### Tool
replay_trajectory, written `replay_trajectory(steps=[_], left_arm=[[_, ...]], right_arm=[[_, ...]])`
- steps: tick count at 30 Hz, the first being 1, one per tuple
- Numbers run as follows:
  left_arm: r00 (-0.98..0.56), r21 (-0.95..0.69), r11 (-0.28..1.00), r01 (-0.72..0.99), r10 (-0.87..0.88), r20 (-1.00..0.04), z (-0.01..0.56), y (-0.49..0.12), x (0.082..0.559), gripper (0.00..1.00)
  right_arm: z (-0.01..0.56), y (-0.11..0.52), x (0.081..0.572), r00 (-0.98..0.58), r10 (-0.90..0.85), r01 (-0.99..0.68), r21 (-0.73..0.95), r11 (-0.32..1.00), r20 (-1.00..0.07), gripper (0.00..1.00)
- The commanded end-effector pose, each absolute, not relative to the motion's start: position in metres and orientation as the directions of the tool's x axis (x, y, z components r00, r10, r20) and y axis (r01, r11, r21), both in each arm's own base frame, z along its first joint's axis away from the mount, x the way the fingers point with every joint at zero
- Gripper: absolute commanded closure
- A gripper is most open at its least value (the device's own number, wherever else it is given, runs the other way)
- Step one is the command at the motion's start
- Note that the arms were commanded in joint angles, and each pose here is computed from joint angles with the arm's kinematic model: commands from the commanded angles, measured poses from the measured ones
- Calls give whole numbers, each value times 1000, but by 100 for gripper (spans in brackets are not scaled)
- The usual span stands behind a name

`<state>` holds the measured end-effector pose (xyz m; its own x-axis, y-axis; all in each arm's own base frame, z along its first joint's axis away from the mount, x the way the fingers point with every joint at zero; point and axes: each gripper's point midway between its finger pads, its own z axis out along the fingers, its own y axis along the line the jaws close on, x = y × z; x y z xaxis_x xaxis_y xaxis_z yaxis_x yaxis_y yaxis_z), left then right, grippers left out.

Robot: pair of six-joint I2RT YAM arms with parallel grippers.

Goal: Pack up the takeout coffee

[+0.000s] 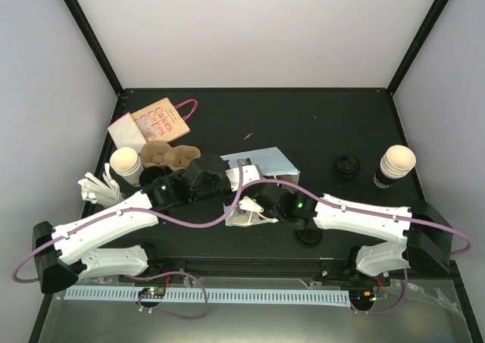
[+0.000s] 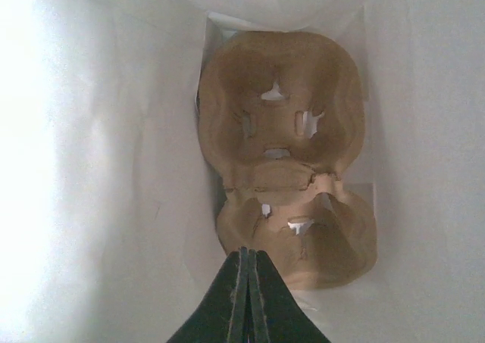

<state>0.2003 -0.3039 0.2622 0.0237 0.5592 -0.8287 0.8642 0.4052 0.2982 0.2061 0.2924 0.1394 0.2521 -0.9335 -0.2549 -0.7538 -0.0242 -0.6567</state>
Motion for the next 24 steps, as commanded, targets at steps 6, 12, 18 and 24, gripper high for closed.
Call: replay_trajectory(steps=[6, 12, 18, 24], left_arm=[[55, 272, 438, 857, 447, -893, 302, -317, 202, 98], [64, 273, 433, 859, 437, -897, 305, -316, 200, 99], [70, 264, 403, 876, 435, -898, 304, -318, 193, 99], [77, 255, 373, 892, 432, -899, 303, -320, 187, 98]], right_arm=[[120, 279, 205, 205, -956, -771, -637, -26, -209, 99], [126, 281, 216, 201, -962, -752, -658, -31, -185, 99], [127, 281, 221, 195, -963, -754, -657, -25, -187, 99], [121, 280, 224, 190, -967, -763, -646, -35, -172, 99]])
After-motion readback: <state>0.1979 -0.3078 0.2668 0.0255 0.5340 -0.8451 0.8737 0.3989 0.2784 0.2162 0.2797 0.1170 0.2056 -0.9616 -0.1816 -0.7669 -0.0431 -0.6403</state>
